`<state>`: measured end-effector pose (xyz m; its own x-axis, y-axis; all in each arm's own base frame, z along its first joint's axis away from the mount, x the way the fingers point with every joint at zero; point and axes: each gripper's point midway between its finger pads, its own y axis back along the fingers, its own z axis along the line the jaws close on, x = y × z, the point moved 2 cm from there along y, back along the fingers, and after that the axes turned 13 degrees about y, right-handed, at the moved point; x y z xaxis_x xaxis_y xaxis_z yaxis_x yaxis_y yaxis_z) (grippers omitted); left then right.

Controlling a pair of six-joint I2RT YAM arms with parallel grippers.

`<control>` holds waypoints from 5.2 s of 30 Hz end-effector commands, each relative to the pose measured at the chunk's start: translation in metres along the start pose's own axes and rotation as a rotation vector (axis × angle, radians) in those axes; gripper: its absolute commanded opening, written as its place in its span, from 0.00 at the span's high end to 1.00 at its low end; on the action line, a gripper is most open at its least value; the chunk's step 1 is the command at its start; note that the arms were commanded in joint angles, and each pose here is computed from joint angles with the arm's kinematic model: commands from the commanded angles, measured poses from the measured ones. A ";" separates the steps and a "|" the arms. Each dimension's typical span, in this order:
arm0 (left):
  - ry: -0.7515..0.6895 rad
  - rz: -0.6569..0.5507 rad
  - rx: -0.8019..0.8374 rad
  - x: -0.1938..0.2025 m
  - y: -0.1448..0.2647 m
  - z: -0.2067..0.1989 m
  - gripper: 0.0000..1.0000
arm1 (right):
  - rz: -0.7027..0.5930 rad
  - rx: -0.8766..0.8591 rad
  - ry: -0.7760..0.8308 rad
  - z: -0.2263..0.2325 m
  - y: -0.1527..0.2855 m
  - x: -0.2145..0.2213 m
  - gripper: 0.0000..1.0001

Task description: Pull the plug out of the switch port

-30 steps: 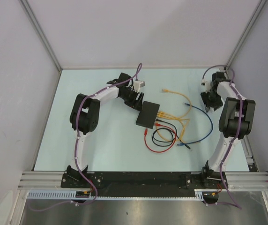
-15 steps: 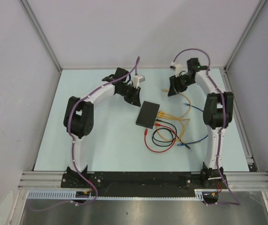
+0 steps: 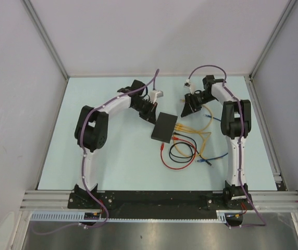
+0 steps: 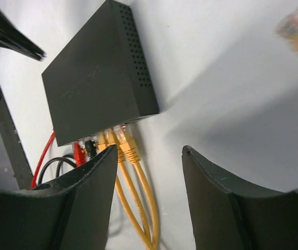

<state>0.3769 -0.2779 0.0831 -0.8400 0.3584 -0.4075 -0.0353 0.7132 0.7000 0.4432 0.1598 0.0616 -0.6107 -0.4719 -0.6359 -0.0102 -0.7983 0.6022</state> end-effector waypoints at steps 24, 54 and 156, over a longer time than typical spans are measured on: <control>-0.025 0.060 -0.084 0.009 -0.031 0.014 1.00 | 0.047 -0.180 -0.100 0.024 -0.051 0.028 0.61; -0.037 0.064 -0.093 0.011 -0.032 0.014 0.99 | 0.093 -0.137 -0.146 0.004 -0.040 0.055 0.59; -0.039 0.012 -0.060 -0.006 -0.017 0.004 0.97 | 0.395 0.599 -0.371 0.058 0.061 0.160 0.85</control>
<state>0.3813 -0.2935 0.0617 -0.8297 0.3921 -0.3973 -0.0337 0.6752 0.7368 0.2954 0.0533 0.0354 -0.8927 -0.4019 -0.2036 -0.1015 -0.2609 0.9600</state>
